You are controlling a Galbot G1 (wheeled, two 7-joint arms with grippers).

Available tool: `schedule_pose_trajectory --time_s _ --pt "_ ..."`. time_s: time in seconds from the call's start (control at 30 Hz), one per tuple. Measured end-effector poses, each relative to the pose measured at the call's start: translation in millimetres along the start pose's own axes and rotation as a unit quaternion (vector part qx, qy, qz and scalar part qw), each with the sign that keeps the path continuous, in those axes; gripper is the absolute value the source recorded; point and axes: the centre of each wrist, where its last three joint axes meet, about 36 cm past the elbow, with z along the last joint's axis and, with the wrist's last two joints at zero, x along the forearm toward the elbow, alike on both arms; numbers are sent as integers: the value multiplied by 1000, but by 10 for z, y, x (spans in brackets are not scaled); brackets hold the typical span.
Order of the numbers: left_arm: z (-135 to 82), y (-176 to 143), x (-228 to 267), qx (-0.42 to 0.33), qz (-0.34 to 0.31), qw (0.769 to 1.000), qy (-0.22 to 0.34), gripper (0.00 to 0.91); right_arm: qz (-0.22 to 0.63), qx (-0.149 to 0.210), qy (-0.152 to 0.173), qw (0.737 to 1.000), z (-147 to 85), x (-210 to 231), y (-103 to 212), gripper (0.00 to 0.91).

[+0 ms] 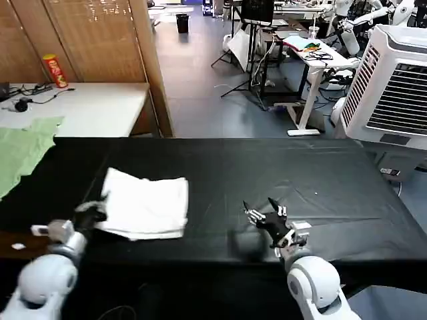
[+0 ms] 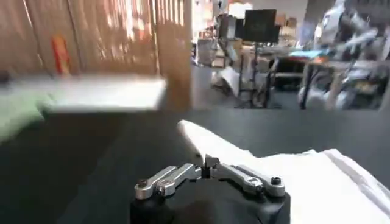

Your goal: Fold and organize the clothes.

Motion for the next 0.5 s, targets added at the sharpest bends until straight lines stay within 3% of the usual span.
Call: schedule_pose_trajectory --time_s 0.13,0.27,0.37,0.5 --pt "-385 283 26 -100 -30 994 -36 0 0 -4 1 1000 7 11 15 878" --pt "-656 214 116 -143 -33 987 -68 0 1 -7 4 1000 47 27 35 878" --pt "-686 -21 209 -142 -7 987 -73 0 2 -6 7 1000 71 44 42 878" --pt "-515 -407 230 -104 19 993 -54 0 5 -7 10 1000 94 85 30 878"
